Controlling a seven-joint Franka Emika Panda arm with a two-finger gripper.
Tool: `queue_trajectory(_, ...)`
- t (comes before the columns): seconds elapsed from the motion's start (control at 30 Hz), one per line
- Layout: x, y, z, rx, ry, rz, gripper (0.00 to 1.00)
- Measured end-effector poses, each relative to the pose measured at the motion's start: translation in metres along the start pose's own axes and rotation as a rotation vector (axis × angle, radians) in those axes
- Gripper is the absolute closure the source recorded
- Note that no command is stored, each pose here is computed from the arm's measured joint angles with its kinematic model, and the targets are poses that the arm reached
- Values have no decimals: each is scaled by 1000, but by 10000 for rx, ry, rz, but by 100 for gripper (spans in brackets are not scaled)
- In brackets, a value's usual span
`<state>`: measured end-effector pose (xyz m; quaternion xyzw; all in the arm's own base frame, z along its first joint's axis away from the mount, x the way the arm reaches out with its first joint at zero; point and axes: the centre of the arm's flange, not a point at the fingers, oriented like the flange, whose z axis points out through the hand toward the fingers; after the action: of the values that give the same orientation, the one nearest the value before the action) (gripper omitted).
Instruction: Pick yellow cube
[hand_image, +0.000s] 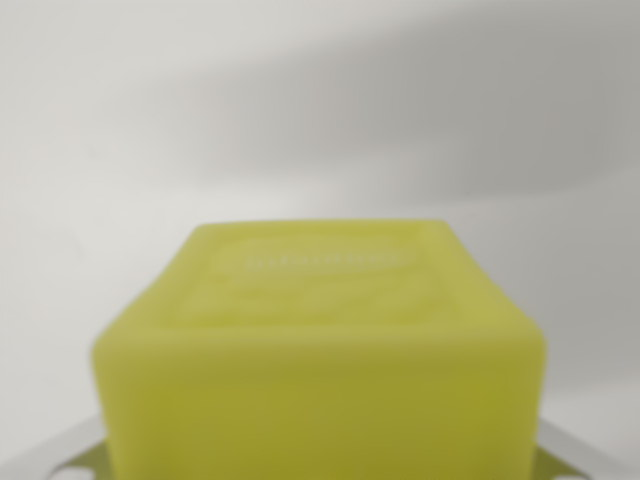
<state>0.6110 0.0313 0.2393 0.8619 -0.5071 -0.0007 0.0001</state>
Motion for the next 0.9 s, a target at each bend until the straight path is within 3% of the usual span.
queue_trajectory(0.9,0,0,-67,-11,-4,-2,100)
